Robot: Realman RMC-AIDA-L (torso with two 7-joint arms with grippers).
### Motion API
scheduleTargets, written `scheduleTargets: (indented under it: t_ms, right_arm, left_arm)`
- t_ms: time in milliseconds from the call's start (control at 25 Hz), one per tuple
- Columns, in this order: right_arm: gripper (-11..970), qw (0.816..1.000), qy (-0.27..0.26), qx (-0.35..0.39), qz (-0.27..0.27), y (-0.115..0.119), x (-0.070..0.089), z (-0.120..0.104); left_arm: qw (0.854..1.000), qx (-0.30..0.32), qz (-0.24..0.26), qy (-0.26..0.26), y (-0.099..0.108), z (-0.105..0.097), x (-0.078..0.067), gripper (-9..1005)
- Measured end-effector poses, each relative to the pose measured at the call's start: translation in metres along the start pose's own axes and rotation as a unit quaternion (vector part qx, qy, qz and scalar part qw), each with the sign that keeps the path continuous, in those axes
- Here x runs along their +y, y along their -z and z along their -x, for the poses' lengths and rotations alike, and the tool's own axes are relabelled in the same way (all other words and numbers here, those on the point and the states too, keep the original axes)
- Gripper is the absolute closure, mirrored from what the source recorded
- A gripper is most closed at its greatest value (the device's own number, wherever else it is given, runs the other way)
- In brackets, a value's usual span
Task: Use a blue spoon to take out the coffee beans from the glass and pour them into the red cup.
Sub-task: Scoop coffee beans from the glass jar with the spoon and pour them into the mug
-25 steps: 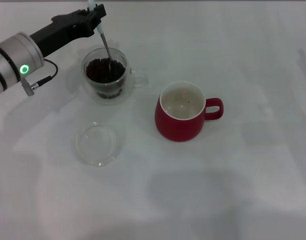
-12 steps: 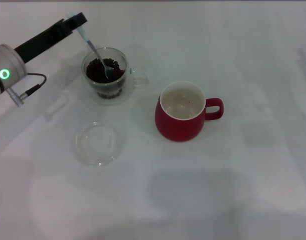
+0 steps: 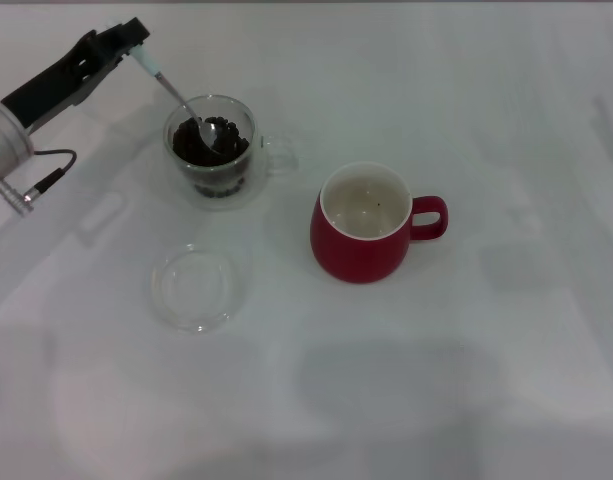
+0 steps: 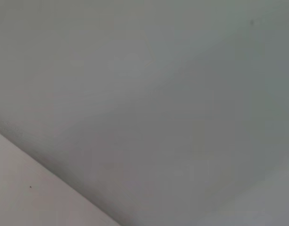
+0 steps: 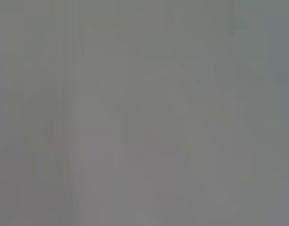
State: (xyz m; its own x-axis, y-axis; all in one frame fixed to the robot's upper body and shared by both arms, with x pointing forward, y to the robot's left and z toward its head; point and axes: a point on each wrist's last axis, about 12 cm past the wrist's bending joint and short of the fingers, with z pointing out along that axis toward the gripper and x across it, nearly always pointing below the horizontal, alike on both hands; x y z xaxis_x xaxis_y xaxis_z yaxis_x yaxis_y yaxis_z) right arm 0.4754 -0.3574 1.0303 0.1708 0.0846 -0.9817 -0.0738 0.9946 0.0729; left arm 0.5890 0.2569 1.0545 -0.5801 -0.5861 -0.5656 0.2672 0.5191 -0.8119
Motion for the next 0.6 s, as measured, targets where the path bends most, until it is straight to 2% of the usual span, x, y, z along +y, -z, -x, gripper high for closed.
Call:
scheduleTargets:
  t_ms: [400,600]
  right_arm:
    - [101,1.0,0.001,0.002,0.001,0.002,0.0,-0.001]
    - [101,1.0,0.001,0.002,0.002,0.001,0.0,-0.001]
  left_arm:
    - [0.997,-0.041,-0.041,0.043,0.017,0.001,-0.001,860]
    - [0.996,-0.019,-0.082,0.039,0.01,-0.003,-0.014,860]
